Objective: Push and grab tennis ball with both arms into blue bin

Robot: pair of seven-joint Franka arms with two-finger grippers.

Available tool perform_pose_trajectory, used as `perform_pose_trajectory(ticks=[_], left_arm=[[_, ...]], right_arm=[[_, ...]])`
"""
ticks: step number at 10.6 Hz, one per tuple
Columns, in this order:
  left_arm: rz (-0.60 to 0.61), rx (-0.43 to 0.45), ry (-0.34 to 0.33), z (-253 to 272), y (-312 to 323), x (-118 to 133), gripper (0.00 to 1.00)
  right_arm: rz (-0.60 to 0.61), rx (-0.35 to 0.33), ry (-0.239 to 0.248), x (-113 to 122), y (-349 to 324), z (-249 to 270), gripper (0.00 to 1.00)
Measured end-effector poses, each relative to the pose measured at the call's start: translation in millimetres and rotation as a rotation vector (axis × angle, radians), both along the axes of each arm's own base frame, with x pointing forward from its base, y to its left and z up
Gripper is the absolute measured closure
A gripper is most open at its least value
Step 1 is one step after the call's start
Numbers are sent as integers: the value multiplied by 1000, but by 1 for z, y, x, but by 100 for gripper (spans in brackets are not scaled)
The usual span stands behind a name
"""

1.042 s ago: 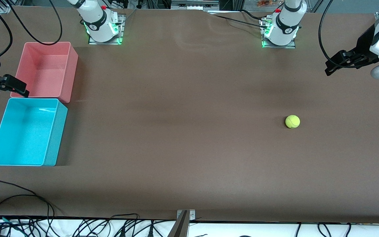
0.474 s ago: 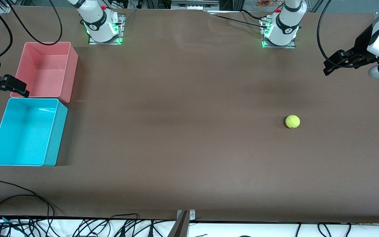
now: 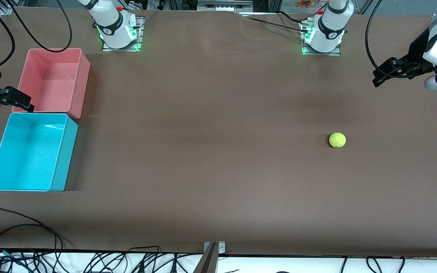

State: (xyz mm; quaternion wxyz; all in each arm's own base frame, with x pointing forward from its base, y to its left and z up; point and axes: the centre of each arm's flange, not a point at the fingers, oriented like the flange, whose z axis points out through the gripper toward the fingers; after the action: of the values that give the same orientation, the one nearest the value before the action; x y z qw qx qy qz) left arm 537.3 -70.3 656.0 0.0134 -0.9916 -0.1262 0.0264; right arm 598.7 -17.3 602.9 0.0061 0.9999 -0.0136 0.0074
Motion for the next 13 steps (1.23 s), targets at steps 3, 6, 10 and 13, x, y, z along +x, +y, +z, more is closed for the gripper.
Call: perform_pose_trajectory(ticks=[3,6,10,13], left_arm=[[-1,0,0,0,0,0,0],[2,0,0,0,0,0,0],[-1,0,0,0,-1,0,0],[-3,0,0,0,-2,0,0]], right_arm=[[1,0,2,1,1,-1,0],[2,0,5,1,1,-3,0],[2,0,5,1,1,-3,0],[2,0,5,1,1,-3,0]])
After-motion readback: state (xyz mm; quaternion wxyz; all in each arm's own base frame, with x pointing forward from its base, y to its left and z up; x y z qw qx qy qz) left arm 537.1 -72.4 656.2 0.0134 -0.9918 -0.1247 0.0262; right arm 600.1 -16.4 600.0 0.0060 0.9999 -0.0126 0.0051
